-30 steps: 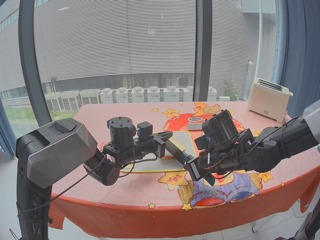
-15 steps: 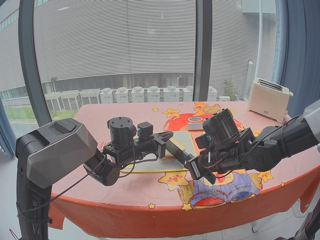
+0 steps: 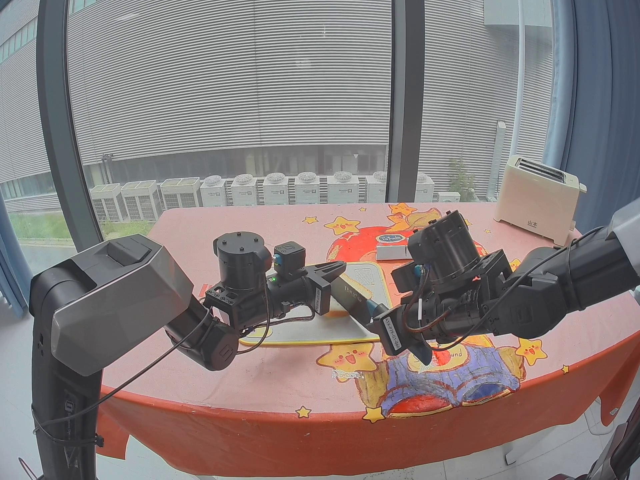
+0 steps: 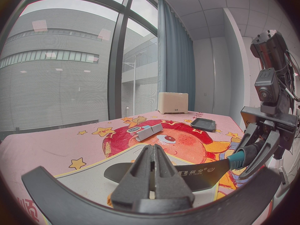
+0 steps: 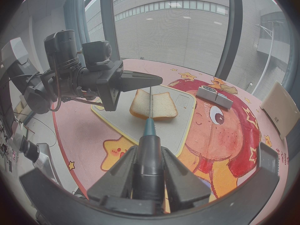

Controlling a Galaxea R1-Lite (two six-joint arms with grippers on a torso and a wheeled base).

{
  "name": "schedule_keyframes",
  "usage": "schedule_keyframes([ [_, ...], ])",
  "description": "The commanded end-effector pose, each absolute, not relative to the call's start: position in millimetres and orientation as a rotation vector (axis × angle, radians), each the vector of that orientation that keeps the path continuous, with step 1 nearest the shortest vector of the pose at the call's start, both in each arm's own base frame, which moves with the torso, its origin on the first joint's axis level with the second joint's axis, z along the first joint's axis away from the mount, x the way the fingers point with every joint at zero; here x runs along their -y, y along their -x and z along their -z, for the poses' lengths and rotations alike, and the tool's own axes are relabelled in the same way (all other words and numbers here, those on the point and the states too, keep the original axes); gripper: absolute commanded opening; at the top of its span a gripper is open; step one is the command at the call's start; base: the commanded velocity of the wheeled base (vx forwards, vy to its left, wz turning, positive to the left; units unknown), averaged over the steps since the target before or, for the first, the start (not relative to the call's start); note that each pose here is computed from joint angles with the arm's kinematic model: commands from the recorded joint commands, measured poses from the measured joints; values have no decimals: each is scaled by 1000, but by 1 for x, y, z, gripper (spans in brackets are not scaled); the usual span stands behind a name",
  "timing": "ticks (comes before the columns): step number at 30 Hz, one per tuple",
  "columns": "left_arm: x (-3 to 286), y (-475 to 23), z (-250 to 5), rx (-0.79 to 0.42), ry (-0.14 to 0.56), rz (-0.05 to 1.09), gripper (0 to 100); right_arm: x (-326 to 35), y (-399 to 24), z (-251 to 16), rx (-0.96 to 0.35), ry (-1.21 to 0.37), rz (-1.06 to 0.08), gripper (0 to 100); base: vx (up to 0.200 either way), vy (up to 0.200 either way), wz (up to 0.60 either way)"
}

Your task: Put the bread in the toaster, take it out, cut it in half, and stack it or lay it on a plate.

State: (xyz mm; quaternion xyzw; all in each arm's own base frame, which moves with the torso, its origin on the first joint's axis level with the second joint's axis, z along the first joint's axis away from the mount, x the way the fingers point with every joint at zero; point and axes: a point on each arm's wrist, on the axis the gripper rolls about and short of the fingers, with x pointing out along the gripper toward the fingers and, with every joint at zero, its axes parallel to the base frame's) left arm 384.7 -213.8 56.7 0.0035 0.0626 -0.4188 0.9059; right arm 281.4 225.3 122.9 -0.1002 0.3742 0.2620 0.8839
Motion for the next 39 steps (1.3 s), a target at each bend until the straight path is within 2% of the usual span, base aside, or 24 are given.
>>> schedule_keyframes([
  [1, 215, -384, -54, -136, -8, 867, 0, -223, -282, -118, -791, 210, -537, 0, 0, 0, 0],
  [7, 212, -383, -64, -117, -6, 863, 0, -224, -285, -106, -825, 221, -528, 0, 0, 0, 0],
  [10, 211, -383, -64, -119, -6, 861, 0, -224, -285, -108, -817, 219, -531, 0, 0, 0, 0],
  [15, 209, -385, -55, -163, -7, 863, 0, -221, -282, -127, -766, 201, -538, 0, 0, 0, 0],
  [19, 209, -385, -51, -182, -8, 863, 0, -221, -283, -129, -759, 199, -538, 0, 0, 0, 0],
  [24, 211, -385, -47, -185, -9, 867, 0, -224, -283, -108, -818, 223, -534, 0, 0, 0, 0],
  [27, 210, -384, -53, -171, -8, 866, 0, -226, -284, -102, -834, 230, -535, 0, 0, 0, 0],
  [32, 207, -382, -65, -145, -6, 864, 0, -227, -285, -109, -811, 221, -538, 0, 0, 0, 0],
  [35, 207, -382, -61, -158, -7, 862, 0, -227, -287, -116, -787, 211, -536, 0, 0, 0, 0],
  [39, 209, -386, -39, -204, -9, 862, 0, -227, -288, -126, -755, 200, -536, 0, 0, 0, 0],
])
